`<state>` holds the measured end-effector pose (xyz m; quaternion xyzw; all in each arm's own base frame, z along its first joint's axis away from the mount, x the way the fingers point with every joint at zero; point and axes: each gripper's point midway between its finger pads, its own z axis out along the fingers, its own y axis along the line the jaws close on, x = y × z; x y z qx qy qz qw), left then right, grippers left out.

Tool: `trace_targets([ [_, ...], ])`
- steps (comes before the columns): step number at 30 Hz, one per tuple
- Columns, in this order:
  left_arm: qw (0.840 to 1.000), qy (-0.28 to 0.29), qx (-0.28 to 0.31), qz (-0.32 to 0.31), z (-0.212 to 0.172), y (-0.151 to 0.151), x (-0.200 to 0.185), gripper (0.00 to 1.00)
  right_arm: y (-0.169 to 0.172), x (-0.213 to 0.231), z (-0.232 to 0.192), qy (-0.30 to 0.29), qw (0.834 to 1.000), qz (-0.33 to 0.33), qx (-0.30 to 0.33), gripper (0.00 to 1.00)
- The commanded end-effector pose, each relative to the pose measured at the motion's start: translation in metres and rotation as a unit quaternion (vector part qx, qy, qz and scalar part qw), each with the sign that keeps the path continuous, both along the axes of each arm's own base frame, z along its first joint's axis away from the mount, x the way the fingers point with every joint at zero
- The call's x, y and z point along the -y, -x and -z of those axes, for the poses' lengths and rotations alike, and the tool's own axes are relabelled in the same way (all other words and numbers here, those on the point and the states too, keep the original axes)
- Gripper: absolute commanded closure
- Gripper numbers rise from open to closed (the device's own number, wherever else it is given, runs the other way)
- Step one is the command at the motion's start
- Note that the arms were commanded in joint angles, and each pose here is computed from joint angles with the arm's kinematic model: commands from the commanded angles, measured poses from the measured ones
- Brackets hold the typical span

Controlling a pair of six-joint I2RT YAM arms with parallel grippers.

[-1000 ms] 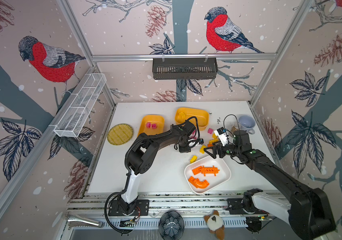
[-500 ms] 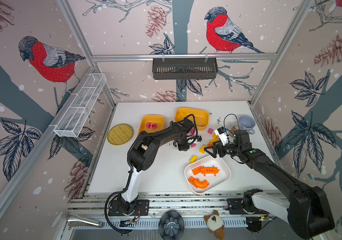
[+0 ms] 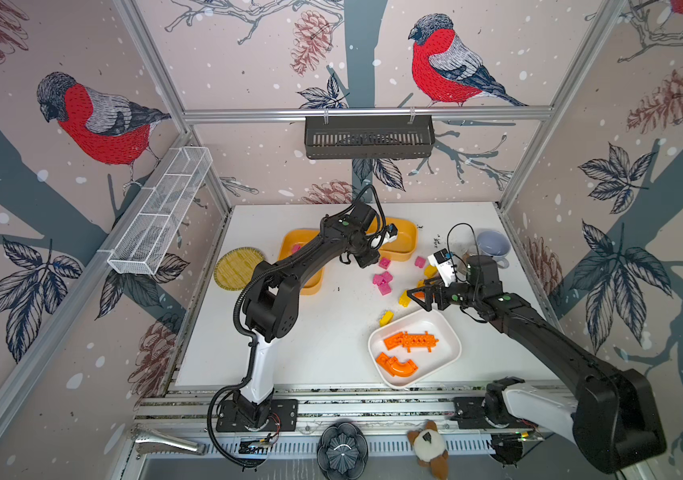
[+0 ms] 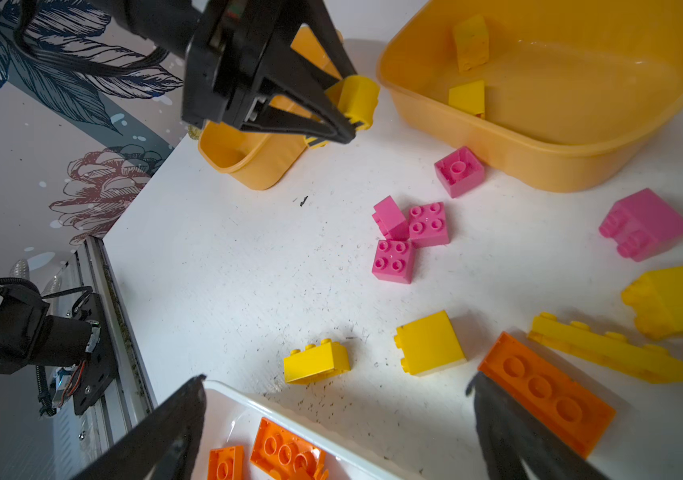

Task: Sort the legos into containers by color
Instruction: 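Grasp the sloped yellow brick with the left gripper and lift it, then carry the yellow brick with the left gripper and release it into the larger tub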

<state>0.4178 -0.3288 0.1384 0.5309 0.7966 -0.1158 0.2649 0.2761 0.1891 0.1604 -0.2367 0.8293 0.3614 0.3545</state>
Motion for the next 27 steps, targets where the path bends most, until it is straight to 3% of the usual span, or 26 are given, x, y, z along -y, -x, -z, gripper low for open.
trace_targets([
  [1,0.998,0.047,0.025,-0.047,-0.015,-0.033,0.007,0.77,-0.003,-0.001,-0.007,-0.002,1.0,-0.003,0.013,0.01],
  [3,0.994,0.068,0.043,-0.072,-0.019,-0.056,0.009,0.77,-0.003,0.0,-0.008,-0.001,1.0,-0.001,0.013,0.01],
  [12,0.978,0.054,0.134,-0.149,-0.004,-0.122,0.006,0.77,-0.001,0.004,-0.009,0.006,1.0,0.008,0.014,0.0],
  [23,0.972,0.062,0.147,-0.171,0.02,-0.153,0.013,0.72,-0.005,0.003,-0.009,0.003,1.0,0.008,0.012,0.0],
  [25,0.973,0.073,0.142,-0.168,0.019,-0.153,0.018,0.67,-0.005,0.003,-0.009,0.005,1.0,0.007,0.011,0.01],
  [27,0.974,0.081,0.137,-0.161,0.015,-0.15,0.021,0.53,-0.006,0.003,-0.008,0.006,1.0,0.007,0.01,0.01],
])
